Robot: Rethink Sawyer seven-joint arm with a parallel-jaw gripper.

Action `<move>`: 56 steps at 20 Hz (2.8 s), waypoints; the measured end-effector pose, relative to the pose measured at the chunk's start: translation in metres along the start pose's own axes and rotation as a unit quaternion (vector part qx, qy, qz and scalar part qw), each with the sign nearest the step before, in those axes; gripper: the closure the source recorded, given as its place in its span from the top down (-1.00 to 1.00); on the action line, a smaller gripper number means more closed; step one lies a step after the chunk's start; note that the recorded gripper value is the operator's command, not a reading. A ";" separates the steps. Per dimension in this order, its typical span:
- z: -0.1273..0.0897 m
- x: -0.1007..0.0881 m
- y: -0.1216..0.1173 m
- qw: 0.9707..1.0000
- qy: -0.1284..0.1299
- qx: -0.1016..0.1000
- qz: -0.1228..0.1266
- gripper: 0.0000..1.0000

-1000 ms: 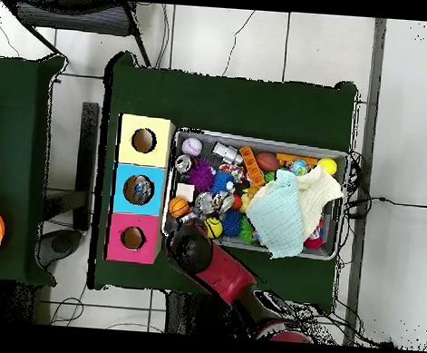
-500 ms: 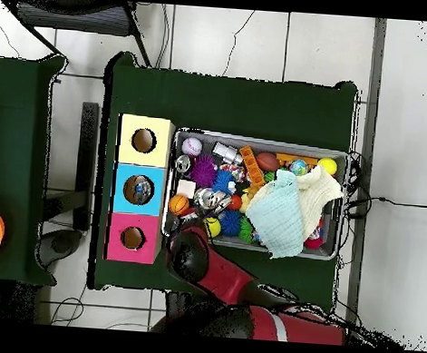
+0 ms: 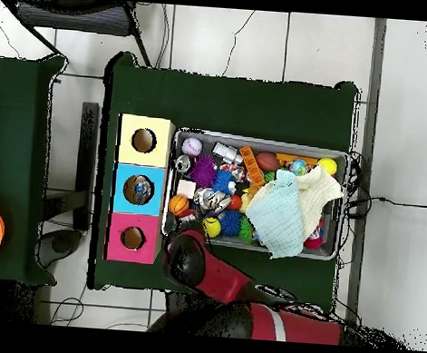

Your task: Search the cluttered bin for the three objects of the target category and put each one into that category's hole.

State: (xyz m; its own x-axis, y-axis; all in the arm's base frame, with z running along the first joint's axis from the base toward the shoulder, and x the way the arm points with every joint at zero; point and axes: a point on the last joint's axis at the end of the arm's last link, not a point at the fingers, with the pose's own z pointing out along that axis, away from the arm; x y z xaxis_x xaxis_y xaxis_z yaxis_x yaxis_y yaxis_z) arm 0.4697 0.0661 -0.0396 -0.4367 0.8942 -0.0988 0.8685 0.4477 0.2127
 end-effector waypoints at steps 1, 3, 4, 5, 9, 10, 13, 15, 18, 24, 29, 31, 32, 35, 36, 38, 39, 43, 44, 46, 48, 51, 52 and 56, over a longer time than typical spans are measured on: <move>-0.001 0.000 0.001 1.000 -0.002 0.002 -0.002 -1.00; -0.001 0.001 0.004 1.000 -0.004 0.010 -0.006 -1.00; -0.001 0.001 0.005 1.000 -0.004 0.015 -0.007 -1.00; -0.002 0.001 0.006 1.000 -0.004 0.019 -0.007 -1.00; -0.003 -0.003 0.015 0.999 0.013 0.050 -0.002 -1.00; -0.004 -0.003 0.016 0.998 0.016 0.053 -0.001 -1.00; -0.008 -0.006 0.020 0.997 0.030 0.065 0.002 -1.00; -0.011 -0.008 0.022 0.997 0.039 0.072 0.001 -1.00; -0.021 -0.010 0.026 0.995 0.048 0.082 -0.003 -1.00; -0.052 -0.012 0.038 0.993 0.065 0.095 -0.016 -1.00; -0.072 -0.010 0.049 0.992 0.071 0.094 -0.033 -1.00; -0.076 -0.010 0.051 0.993 0.068 0.091 -0.038 -1.00; -0.081 -0.011 0.054 0.993 0.061 0.087 -0.044 -1.00; -0.085 -0.013 0.057 0.994 0.055 0.083 -0.052 -1.00; -0.086 -0.013 0.057 0.994 0.054 0.082 -0.054 -1.00; -0.087 -0.014 0.059 0.994 0.050 0.078 -0.061 -1.00; -0.087 -0.014 0.059 0.994 0.049 0.078 -0.063 -1.00; -0.087 -0.017 0.062 0.993 0.043 0.072 -0.080 -1.00; -0.087 -0.019 0.066 0.993 0.040 0.069 -0.088 -1.00; -0.088 -0.024 0.070 0.992 0.036 0.065 -0.099 -1.00; -0.088 -0.031 0.075 0.992 0.032 0.061 -0.110 -1.00; -0.089 -0.044 0.081 0.990 0.029 0.058 -0.121 -1.00; -0.089 -0.049 0.083 0.990 0.030 0.058 -0.124 -1.00; -0.090 -0.073 0.091 0.989 0.035 0.057 -0.130 -1.00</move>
State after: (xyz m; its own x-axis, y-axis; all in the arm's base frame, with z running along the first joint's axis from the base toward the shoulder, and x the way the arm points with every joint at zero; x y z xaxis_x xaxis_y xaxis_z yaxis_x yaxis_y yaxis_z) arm 0.5595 0.0407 0.0743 -0.6598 0.7485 -0.0670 0.7444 0.6632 0.0775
